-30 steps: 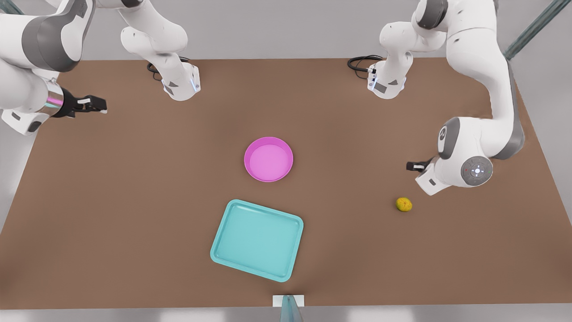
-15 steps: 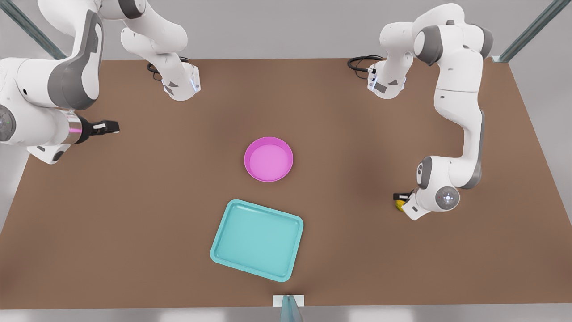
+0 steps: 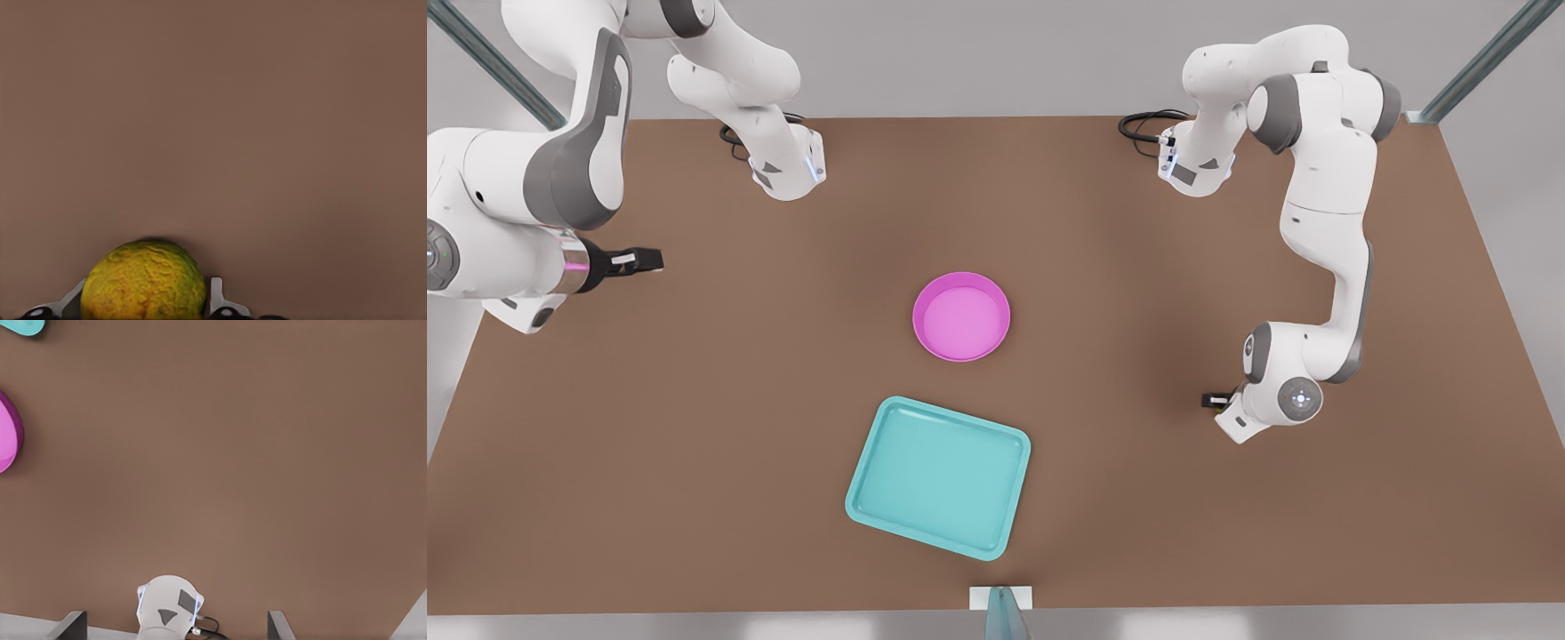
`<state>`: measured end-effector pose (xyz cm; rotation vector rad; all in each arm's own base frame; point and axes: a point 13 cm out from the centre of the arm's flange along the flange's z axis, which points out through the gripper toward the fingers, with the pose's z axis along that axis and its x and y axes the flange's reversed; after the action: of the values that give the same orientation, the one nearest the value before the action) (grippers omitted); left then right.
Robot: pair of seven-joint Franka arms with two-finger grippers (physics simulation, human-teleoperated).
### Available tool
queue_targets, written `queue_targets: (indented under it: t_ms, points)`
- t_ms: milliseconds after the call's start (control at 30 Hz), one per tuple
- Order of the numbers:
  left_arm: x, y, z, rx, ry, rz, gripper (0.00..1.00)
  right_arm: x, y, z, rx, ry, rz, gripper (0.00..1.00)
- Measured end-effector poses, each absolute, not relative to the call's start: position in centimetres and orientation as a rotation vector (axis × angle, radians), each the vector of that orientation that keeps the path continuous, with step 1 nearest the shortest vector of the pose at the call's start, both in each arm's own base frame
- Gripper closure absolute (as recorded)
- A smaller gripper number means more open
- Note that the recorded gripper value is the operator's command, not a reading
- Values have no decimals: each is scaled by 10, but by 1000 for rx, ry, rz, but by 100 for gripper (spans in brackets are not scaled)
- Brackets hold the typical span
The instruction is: Place the orange on the plate with the left arm and the plate on the tray with the right arm
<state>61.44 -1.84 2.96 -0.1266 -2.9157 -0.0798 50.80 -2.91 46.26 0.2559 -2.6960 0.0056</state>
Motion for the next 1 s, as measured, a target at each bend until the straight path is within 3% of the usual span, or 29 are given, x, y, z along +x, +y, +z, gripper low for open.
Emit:
queue_targets:
  t_ms: [200,333,400,533,633,667,700,800,833,867,933,1000]
  points:
    - [620,-31,51,-138,-2935,-88,39,509,-32,462,254,-2702,4,0]
    - [619,-200,125,-426,-2962,-86,38,510,-33,461,256,-2701,3,0]
    - [575,-324,152,-588,-2918,-24,37,510,-33,461,258,-2701,3,0]
    - [467,-488,147,-701,-2810,4,37,510,-34,458,257,-2696,1,0]
    - [440,-535,126,-625,-2794,1,37,510,-35,457,253,-2693,-1,0]
    - [436,-545,119,-592,-2795,-2,25,509,-36,456,253,-2691,-2,0]
    - [431,-550,114,-557,-2794,-9,0,509,-35,455,253,-2687,-3,0]
    - [424,-546,113,-454,-2793,-68,0,503,-11,404,286,-2596,-77,0]
    - [425,-532,121,-419,-2790,-121,0,494,15,368,318,-2546,-136,0]
    - [446,-503,158,-352,-2819,-178,0,483,46,331,352,-2506,-193,0]
    - [531,-380,306,-36,-2946,-242,0,464,110,276,422,-2491,-272,0]
    - [579,-236,416,300,-2994,-262,0,443,173,231,479,-2511,-326,0]
